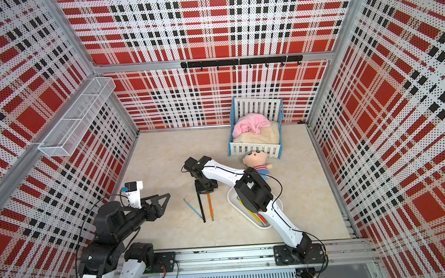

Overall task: Put the hex key on the desktop into the storage box
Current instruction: Pick up the Allen key from the center of the board, then place the Allen key in the storage box.

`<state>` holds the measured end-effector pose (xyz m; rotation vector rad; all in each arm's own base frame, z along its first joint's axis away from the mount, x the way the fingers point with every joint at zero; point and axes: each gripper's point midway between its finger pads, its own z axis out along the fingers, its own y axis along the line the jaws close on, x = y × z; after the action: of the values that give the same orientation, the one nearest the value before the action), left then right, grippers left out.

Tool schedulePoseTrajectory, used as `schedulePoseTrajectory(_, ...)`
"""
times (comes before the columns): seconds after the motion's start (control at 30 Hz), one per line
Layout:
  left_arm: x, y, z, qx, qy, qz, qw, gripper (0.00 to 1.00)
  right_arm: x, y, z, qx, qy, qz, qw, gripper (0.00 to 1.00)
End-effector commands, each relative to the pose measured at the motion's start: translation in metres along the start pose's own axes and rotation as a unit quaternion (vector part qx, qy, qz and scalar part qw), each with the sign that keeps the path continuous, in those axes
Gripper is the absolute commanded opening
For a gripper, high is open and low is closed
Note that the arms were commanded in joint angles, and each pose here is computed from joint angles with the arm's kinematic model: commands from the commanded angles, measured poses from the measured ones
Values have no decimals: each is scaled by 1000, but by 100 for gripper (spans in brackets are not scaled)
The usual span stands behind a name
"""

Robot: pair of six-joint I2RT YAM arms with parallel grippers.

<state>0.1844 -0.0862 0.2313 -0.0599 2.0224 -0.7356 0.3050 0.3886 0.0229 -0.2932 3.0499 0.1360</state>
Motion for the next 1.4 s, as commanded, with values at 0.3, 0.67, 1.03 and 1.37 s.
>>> schedulePoseTrajectory(0.3,-2,1,1,2,-6,6,1000,76,-28,-9,-69,-11,-72,-3,997,0)
schedulePoseTrajectory(0.67,-2,1,1,2,-6,6,1000,76,-40,-35,-134,-21,-126,-19,992,0)
schedulePoseTrajectory(1.03,-2,1,2,2,-5,7,1000,76,-12,-95,-169,-13,-155,-116,981,0)
schedulePoseTrajectory(1.37,-2,1,1,1,-7,7,1000,76,33,-143,-153,3,-159,-208,965,0)
